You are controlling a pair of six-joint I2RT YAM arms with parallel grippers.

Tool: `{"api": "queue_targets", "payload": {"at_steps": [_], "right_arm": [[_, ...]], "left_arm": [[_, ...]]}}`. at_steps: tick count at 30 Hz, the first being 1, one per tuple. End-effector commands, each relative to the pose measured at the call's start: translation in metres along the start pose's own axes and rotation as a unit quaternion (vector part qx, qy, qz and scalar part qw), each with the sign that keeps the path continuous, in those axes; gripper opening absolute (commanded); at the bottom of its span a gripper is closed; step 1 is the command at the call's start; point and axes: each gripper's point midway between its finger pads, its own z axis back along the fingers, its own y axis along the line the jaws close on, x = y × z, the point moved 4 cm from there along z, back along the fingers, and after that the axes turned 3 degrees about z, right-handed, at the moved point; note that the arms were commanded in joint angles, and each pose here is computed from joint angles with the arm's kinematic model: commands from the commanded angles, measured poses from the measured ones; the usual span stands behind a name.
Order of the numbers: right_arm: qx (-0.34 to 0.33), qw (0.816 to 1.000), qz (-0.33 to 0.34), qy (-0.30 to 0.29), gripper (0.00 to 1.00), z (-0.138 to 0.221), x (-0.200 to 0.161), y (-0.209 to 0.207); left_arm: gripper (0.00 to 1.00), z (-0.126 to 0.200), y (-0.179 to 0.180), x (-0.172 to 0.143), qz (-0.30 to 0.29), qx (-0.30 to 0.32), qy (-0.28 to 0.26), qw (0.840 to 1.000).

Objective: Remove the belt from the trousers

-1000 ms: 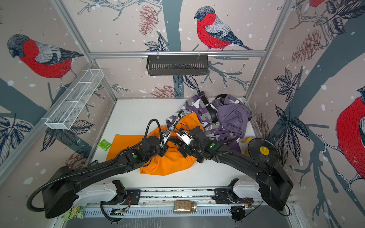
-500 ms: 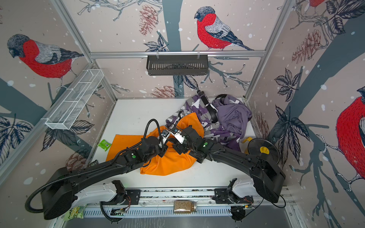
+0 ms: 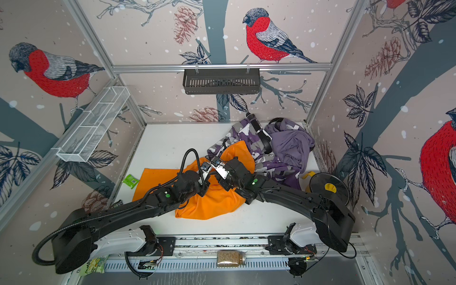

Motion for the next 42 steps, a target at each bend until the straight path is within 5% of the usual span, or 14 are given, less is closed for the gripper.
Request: {"api": "queue_targets", "payload": {"at_steps": [1, 6, 11, 15, 24, 31, 42], "right_arm": [[0.040, 0.999, 0.025, 0.009, 0.35, 0.005, -0.007, 0.008], [0.096, 0.995, 0.016, 0.007, 0.49, 0.011, -0.015, 0.016], [0.121, 0.993, -0.006, 0.003, 0.83, 0.007, -0.017, 0.013], [0.113, 0.993, -0.019, -0.014, 1.00, 0.005, -0.008, 0.007], [0.196, 0.978, -0.057, -0.032, 0.99, 0.010, -0.007, -0.002], [0.212, 0.976, -0.027, -0.030, 0.99, 0.016, -0.009, 0.009], [0.176, 0.984, -0.009, -0.030, 0.75, 0.010, 0.001, 0.005]], "left_arm": [[0.00, -0.001, 0.007, -0.004, 0.018, 0.030, 0.012, 0.999], [0.00, 0.000, 0.007, -0.003, 0.025, 0.027, 0.003, 0.999], [0.00, 0.002, -0.001, 0.002, 0.025, -0.006, -0.020, 0.999], [0.00, 0.004, -0.001, 0.004, 0.020, -0.007, -0.025, 0.999], [0.00, 0.011, 0.000, 0.008, 0.017, -0.009, -0.038, 0.999], [0.00, 0.013, -0.001, 0.010, 0.016, -0.017, -0.042, 0.999], [0.00, 0.012, -0.003, 0.010, 0.014, -0.022, -0.040, 0.999]]}}
